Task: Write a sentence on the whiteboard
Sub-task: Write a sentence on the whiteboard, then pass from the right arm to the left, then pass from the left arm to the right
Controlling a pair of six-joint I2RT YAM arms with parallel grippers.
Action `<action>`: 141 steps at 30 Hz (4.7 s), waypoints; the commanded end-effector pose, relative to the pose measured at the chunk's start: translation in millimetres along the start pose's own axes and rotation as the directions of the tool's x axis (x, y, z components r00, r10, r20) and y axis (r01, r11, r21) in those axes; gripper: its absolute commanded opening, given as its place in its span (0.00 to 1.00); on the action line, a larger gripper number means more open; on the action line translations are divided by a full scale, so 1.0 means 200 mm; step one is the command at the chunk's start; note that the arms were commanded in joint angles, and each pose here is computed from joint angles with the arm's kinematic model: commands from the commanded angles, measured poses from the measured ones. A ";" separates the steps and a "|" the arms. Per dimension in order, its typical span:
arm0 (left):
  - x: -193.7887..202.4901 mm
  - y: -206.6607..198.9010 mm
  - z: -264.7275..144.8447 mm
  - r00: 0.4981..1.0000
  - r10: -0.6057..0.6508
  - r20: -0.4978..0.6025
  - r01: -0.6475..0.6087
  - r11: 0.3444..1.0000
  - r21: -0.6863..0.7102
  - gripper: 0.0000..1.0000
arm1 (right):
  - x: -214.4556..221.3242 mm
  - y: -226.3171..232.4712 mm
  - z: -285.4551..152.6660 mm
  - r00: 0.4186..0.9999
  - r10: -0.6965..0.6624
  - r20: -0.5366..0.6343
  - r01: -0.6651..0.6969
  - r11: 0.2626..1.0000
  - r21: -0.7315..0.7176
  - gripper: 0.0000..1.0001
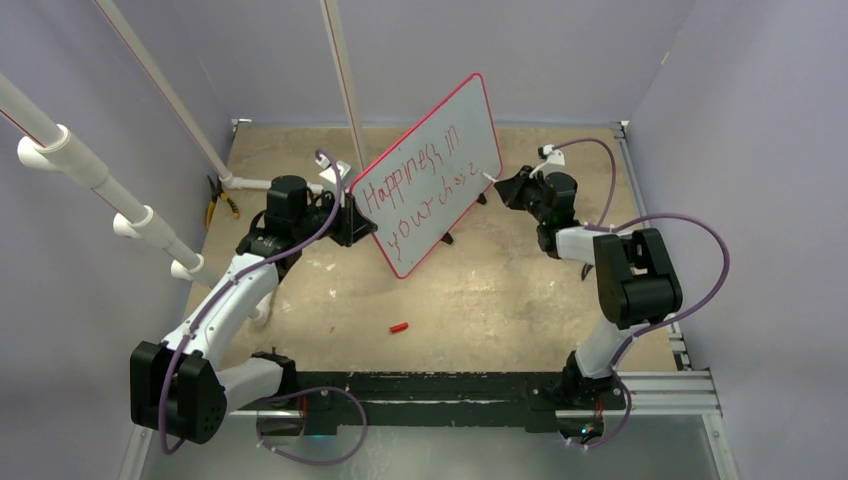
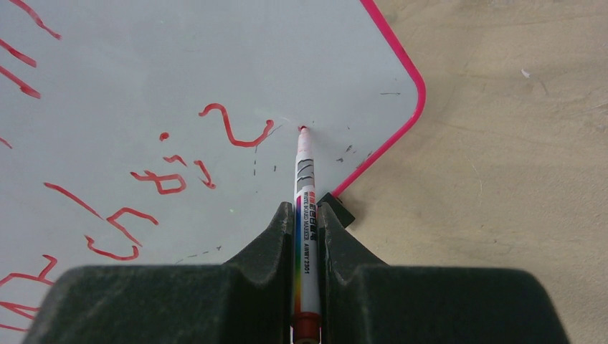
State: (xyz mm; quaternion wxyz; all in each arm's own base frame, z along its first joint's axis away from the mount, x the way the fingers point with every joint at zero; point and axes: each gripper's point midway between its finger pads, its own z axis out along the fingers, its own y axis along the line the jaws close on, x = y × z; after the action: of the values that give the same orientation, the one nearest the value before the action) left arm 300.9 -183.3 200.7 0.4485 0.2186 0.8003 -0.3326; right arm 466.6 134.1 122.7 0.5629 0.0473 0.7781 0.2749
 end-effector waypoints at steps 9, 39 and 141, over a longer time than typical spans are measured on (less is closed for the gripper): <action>-0.07 0.03 -0.01 0.996 0.071 0.044 -0.071 0.997 -0.019 0.00 | -0.10 0.07 0.06 0.999 -0.025 0.042 0.027 0.998 -0.058 0.00; -0.40 0.13 -0.52 0.887 0.320 0.332 -0.125 0.860 -0.496 0.62 | -0.37 0.42 -0.46 0.995 -0.101 0.019 0.103 0.981 -0.162 0.00; 0.09 -0.81 0.15 0.965 -0.112 0.238 0.029 0.945 0.327 0.00 | 0.12 1.36 -0.95 0.974 -0.126 -0.191 -0.068 0.637 -0.768 0.59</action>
State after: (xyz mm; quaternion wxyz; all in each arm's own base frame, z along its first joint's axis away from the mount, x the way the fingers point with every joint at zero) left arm 206.3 -309.2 214.1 0.4848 0.2101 0.6997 -0.4808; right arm 224.1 298.7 261.1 0.4314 -0.2351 0.6726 0.5534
